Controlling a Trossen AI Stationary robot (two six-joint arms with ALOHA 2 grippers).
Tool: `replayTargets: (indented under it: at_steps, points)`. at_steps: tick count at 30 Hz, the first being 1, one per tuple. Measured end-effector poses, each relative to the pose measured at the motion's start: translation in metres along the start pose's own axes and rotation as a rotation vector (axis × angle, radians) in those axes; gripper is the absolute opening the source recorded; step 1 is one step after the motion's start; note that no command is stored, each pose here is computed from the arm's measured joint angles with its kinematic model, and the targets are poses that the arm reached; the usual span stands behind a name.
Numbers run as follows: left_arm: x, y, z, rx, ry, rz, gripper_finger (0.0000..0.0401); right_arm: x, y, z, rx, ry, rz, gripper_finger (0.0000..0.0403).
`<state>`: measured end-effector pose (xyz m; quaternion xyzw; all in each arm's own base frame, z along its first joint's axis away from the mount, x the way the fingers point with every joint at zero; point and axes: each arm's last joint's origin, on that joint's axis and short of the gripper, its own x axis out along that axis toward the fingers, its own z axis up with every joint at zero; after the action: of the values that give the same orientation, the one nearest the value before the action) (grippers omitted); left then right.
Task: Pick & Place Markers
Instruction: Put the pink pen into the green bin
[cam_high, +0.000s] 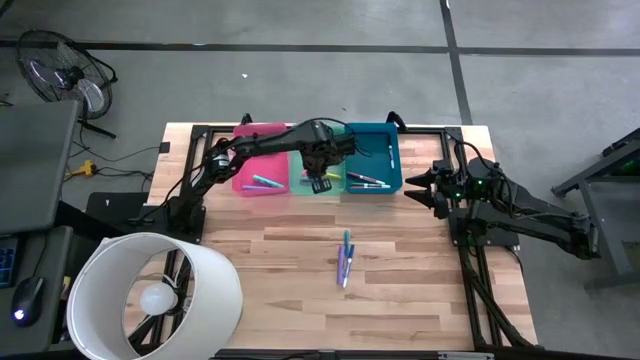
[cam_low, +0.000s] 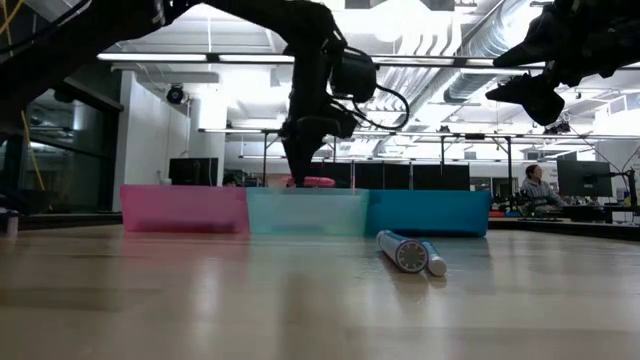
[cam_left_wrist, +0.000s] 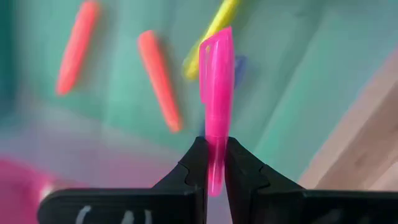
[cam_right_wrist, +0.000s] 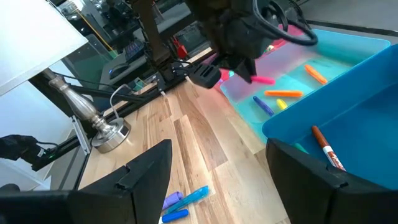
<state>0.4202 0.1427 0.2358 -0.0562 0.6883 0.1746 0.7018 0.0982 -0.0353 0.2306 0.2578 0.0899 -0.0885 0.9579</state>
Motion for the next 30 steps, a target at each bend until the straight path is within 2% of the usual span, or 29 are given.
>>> replayTargets:
  at_steps: [5,14,20,30]
  points:
    - [0.017,-0.002,-0.001,0.06,0.012,-0.023,0.0023,0.0,0.0,0.0,0.0,0.0,0.0,0.025]
    - [0.042,-0.006,-0.009,0.142,0.081,-0.033,0.0048,0.0,0.0,0.0,0.0,0.0,0.001,0.025]
    - [0.043,-0.007,-0.006,0.136,0.041,-0.078,0.0051,0.0,0.0,0.0,0.0,0.0,0.0,0.025]
    - [0.036,-0.009,-0.005,0.114,0.01,-0.079,0.0053,0.0,0.0,0.0,0.0,0.0,0.001,0.025]
